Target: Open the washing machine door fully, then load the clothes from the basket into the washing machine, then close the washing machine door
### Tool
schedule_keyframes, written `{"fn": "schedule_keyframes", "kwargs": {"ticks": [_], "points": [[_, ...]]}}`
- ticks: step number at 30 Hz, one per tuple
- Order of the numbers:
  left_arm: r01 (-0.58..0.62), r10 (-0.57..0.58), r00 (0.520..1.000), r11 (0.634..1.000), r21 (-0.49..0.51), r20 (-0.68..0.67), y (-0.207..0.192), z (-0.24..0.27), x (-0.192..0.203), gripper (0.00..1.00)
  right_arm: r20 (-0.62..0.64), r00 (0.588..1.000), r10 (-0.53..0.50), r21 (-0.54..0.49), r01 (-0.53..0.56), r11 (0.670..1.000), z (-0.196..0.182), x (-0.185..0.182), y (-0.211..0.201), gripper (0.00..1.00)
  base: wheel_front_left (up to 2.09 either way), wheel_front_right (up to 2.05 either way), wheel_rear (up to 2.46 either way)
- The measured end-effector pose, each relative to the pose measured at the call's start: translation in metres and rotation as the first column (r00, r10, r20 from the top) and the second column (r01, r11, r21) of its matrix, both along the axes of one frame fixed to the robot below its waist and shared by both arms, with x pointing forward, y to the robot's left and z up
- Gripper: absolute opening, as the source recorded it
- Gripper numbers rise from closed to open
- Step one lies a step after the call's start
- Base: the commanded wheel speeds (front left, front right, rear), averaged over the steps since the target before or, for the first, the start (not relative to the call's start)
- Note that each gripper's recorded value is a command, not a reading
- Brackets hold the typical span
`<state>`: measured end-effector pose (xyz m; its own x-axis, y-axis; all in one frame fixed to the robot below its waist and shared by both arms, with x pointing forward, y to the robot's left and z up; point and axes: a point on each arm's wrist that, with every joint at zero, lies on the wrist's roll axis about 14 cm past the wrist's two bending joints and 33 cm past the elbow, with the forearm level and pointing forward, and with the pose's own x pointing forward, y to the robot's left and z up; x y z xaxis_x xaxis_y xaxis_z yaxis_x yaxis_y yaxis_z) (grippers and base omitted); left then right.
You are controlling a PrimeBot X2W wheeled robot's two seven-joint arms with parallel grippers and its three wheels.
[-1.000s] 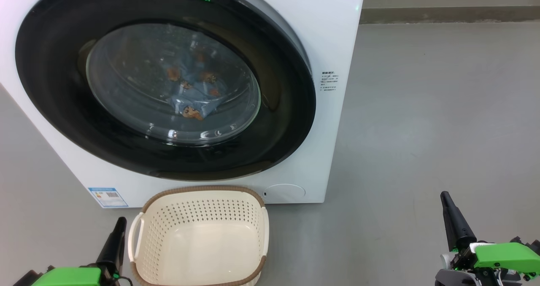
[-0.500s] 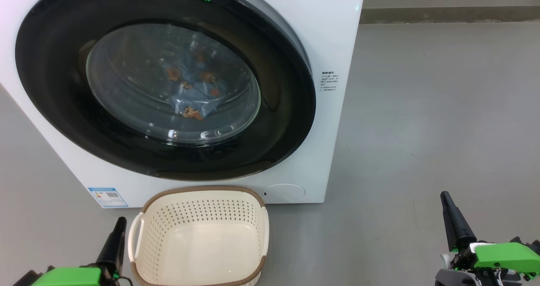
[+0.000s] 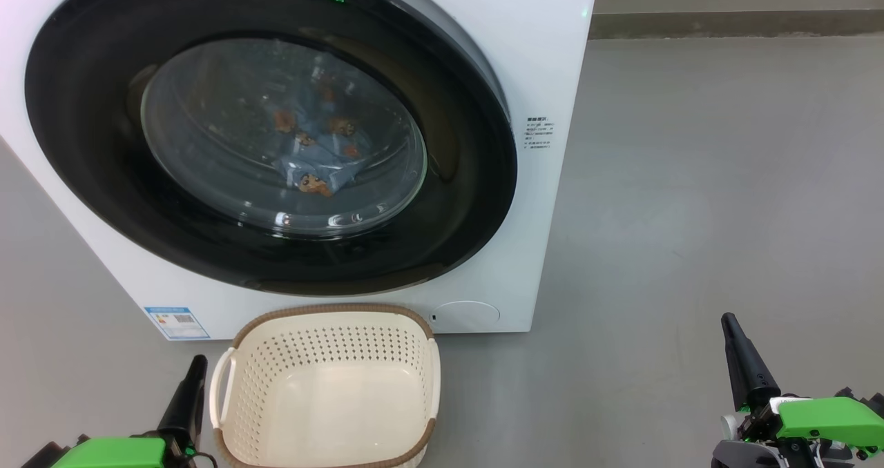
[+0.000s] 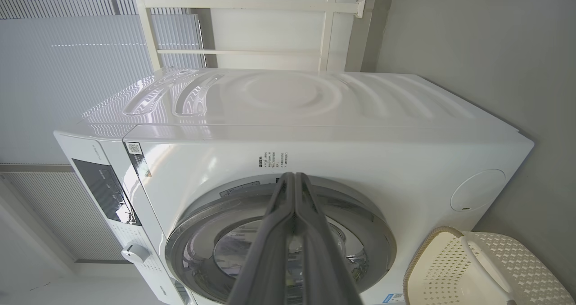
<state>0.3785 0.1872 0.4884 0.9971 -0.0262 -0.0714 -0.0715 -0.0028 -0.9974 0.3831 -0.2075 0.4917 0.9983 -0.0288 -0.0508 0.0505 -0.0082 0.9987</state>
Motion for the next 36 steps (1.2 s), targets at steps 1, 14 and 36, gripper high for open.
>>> {"fn": "schedule_keyframes", "kwargs": {"ticks": [1,14,36], "points": [[0.0,0.0,1.0,1.0,0.0,0.0,0.0,0.0,0.0,0.0,0.0,1.0,0.0,0.001,0.0,1.0,0.0,0.0,0.0,0.0,0.0,0.0,0.0],[0.0,0.0,1.0,1.0,0.0,0.0,0.0,0.0,0.0,0.0,0.0,1.0,0.0,0.001,0.0,1.0,0.0,0.0,0.0001,0.0,0.0,0.0,0.0],[0.0,0.0,1.0,1.0,0.0,0.0,-0.0001,0.0,0.0,0.0,0.001,1.0,0.001,0.005,-0.001,1.0,0.0002,0.0001,0.0003,0.0,0.0,0.0,0.0]]}}
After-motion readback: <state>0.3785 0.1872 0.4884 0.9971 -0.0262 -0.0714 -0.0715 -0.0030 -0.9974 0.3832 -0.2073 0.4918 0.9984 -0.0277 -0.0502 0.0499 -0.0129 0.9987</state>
